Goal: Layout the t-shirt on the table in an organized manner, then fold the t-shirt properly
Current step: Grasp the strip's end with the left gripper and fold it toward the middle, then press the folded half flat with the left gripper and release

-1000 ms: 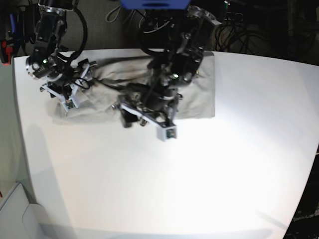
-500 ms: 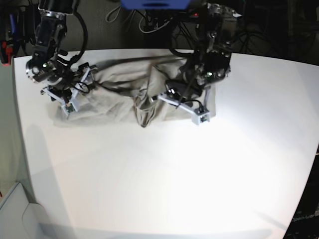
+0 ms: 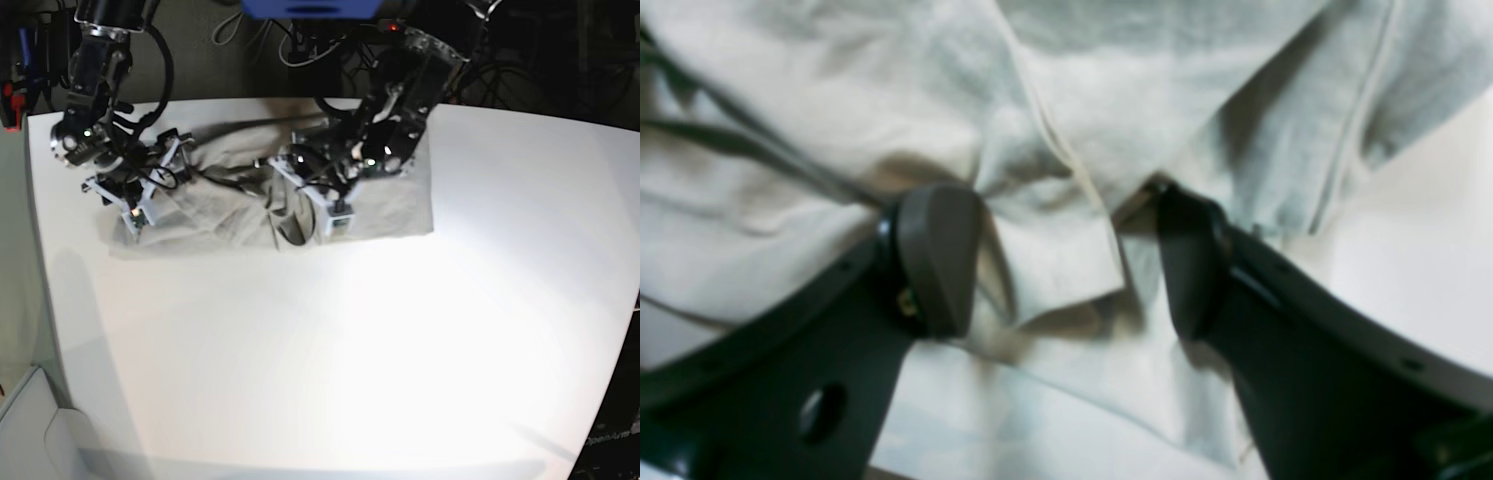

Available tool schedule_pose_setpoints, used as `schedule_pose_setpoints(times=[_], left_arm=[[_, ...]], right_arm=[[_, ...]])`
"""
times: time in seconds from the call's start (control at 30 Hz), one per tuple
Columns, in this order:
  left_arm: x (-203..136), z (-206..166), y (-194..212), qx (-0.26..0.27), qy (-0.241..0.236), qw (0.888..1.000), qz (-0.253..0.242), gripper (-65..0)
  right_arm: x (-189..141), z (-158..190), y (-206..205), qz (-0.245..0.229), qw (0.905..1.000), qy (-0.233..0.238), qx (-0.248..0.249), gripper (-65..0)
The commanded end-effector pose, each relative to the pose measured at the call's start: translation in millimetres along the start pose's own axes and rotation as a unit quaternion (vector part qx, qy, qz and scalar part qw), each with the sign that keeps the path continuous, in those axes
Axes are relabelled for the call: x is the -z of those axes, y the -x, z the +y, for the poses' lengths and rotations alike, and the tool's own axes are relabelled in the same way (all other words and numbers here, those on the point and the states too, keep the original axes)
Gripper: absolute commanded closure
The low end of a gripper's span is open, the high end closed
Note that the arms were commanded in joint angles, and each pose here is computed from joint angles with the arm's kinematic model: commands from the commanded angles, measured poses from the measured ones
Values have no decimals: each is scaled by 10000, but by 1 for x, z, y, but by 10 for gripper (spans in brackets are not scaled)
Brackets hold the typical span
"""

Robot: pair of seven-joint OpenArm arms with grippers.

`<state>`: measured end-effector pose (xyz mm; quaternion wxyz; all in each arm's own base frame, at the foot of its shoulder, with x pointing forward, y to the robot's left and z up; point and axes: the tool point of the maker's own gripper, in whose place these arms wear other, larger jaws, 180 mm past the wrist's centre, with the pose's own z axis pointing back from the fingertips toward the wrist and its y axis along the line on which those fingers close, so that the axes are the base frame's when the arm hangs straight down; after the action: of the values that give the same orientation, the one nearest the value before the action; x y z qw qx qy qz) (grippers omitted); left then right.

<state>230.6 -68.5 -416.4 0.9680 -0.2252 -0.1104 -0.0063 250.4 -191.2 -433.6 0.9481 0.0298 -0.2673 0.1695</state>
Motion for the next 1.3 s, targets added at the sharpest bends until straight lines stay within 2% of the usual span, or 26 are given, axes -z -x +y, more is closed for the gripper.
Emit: schedule_pose_setpoints(times=[0.0, 0.07, 0.13, 0.2, 0.3, 0.37, 0.5, 0.6, 0.7, 0.97, 1.1, 1.27], left_arm=[[-5, -23, 1, 198, 367, 9991, 50, 0], [-17, -49, -8, 627, 742, 9949, -260, 0], [-38, -71, -24, 854, 1108, 9865, -856, 0], [-56, -70, -43, 909, 1194, 9786, -1407, 0], [-72, -51, -59, 904, 1049, 9741, -1789, 0], [-74, -20, -61, 732, 753, 9777, -1817, 0], [-73, 60, -45, -63, -57, 9884, -1519, 0], [-71, 109, -33, -466, -546, 9876, -1397, 0], [-67, 138, -32, -752, -840, 9845, -1346, 0], [-44, 174, -59, -884, -1320, 9750, -1551, 0], [-38, 171, -76, -648, -1384, 9743, -1655, 0], [-39, 164, -80, -566, -1321, 9754, -1674, 0]], right_arm=[[0, -3, 28, 648, 9978, 104, -108, -435], [0, -3, 28, 648, 9978, 104, -108, -435], [1, -3, 28, 646, 9978, 99, -103, -435], [1, -3, 28, 646, 9978, 99, -103, -435], [0, -4, 28, 643, 9978, 118, -98, -435], [-1, -5, 27, 640, 9978, 133, -99, -435], [-7, -12, 11, 473, 9984, 273, -177, -436], [-18, -22, 1, 410, 9976, 472, -303, -438], [-27, -28, -3, 518, 9961, 622, -362, -438], [-51, -47, -27, 435, 9929, 1047, -350, -439], [-63, -74, -33, 465, 9895, 1364, 80, -440], [-73, -101, -15, 848, 9813, 1555, 752, -477]])
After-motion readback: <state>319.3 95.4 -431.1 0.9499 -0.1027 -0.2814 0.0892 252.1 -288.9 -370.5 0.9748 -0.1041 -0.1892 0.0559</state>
